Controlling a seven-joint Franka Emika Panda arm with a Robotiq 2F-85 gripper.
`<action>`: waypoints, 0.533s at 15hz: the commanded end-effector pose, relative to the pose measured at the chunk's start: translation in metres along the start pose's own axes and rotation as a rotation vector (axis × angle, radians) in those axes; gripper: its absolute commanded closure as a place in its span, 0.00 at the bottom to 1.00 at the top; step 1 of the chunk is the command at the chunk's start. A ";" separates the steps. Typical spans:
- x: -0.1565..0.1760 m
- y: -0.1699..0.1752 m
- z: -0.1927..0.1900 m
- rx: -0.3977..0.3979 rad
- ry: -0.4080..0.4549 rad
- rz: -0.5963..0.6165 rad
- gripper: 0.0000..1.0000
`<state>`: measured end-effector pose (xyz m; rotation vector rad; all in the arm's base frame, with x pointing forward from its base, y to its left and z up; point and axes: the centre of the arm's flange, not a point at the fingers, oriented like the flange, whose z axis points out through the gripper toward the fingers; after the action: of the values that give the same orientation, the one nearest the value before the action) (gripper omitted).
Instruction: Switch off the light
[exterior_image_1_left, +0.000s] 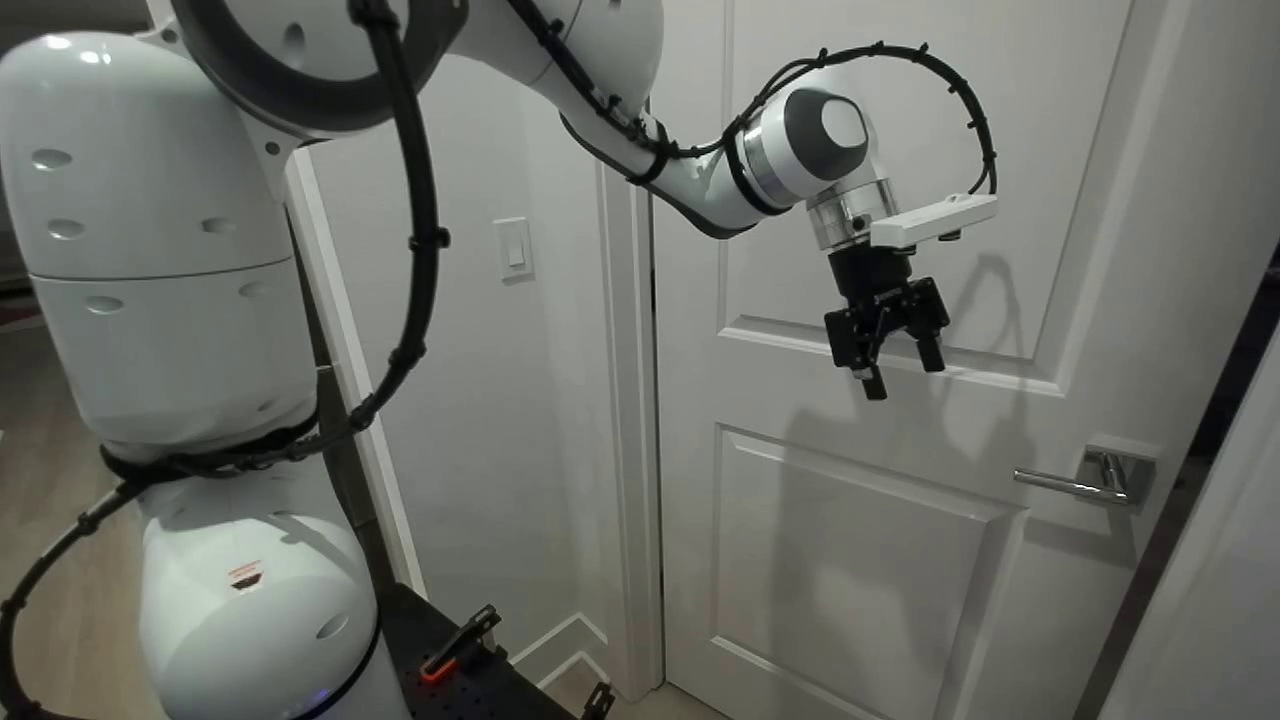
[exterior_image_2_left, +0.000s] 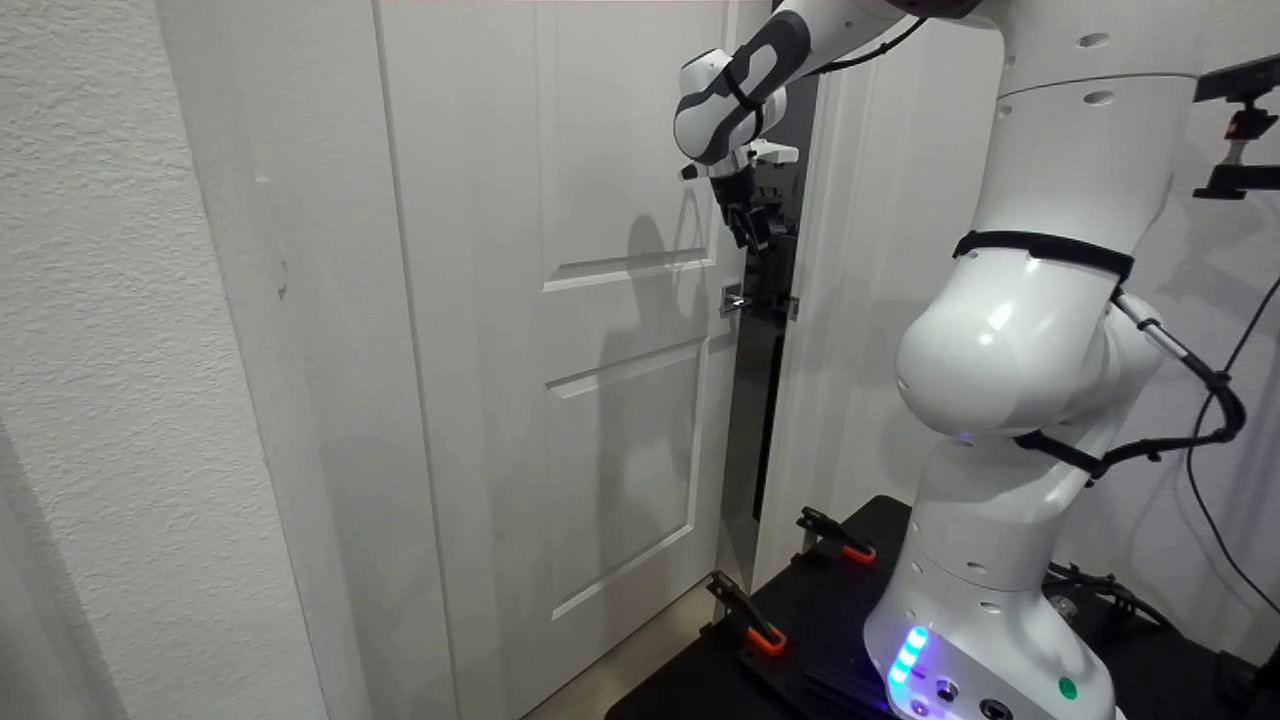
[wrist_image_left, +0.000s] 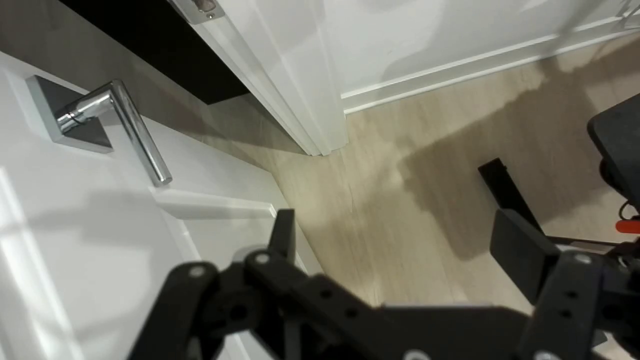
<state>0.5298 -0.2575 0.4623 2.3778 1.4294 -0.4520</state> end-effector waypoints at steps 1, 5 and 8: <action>0.000 0.000 0.000 0.000 0.000 0.000 0.00; 0.000 0.000 0.000 0.000 0.000 0.000 0.00; 0.008 -0.006 -0.008 0.000 0.089 -0.082 0.00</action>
<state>0.5309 -0.2549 0.4609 2.3806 1.4629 -0.4398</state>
